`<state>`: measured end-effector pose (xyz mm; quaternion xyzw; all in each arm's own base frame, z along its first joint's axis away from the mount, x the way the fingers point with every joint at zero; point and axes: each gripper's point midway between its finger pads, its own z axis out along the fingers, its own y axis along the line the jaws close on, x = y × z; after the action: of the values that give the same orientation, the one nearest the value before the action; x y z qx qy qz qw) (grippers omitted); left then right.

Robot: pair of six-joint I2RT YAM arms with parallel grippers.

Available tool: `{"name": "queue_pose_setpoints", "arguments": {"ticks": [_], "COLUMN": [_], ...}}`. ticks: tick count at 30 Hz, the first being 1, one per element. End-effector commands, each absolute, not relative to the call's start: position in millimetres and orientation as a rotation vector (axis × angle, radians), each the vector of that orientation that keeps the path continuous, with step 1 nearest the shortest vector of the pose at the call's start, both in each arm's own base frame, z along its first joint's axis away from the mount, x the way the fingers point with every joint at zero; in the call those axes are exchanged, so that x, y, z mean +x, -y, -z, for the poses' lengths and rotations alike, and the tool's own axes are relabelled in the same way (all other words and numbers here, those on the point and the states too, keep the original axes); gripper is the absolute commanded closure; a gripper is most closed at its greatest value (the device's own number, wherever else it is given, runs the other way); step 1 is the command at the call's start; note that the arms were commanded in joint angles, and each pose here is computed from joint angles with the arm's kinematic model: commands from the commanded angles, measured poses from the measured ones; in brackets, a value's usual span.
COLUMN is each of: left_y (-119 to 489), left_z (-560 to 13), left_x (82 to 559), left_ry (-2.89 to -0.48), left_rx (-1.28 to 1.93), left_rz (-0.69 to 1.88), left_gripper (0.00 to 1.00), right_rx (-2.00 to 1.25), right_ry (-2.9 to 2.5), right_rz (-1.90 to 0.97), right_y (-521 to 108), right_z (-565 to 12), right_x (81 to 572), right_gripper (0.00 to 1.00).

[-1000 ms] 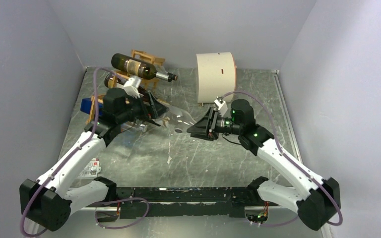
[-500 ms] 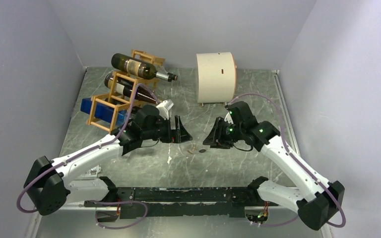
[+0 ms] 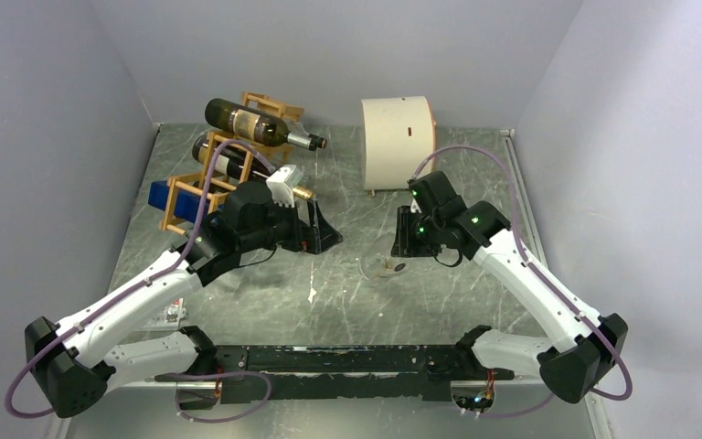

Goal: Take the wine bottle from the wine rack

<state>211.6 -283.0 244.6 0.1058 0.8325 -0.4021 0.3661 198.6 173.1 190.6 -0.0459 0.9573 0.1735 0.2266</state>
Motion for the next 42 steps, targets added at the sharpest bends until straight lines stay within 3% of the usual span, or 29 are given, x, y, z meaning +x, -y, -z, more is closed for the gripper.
{"name": "queue_pose_setpoints", "arguments": {"ticks": [1, 12, 17, 26, 36, 39, 42], "left_y": [270.2, 263.5, 253.0, 229.2, 216.8, 214.0, 213.2], "left_z": [-256.6, -262.8, -274.2, -284.9, -304.4, -305.3, -308.8], "left_x": [214.5, 216.1, 215.4, 207.9, 205.3, 207.1, 207.5], "left_ry": [-2.114, -2.092, -2.064, -2.045, -1.994, -1.987, -1.977], "left_rx": [0.288, 0.269, 0.247, 0.213, 0.188, 0.167, 0.143], "left_rz": [0.953, 0.927, 0.895, 0.833, 0.815, 0.806, 0.816], "left_gripper": [0.0, 0.0, 0.0, 0.01, 0.01, 0.01, 0.01], "right_rx": [-0.188, -0.238, -0.265, -0.314, -0.324, -0.303, -0.287], "right_ry": [-2.42, -2.499, -2.519, -2.534, -2.403, -2.293, -2.182], "right_rz": [-0.525, -0.295, -0.271, -0.224, -0.295, -0.268, -0.28], "right_y": [-196.0, -195.0, -202.3, -213.9, -220.6, -221.6, -229.8], "right_z": [-227.8, -202.5, -195.3, -190.0, -220.5, -234.9, -246.4], "right_x": [227.6, 223.1, 216.4, 201.0, 211.1, 230.7, 249.3], "right_gripper": [1.0, 1.0, 0.94, 0.69, 0.25, 0.17, 0.16]}}
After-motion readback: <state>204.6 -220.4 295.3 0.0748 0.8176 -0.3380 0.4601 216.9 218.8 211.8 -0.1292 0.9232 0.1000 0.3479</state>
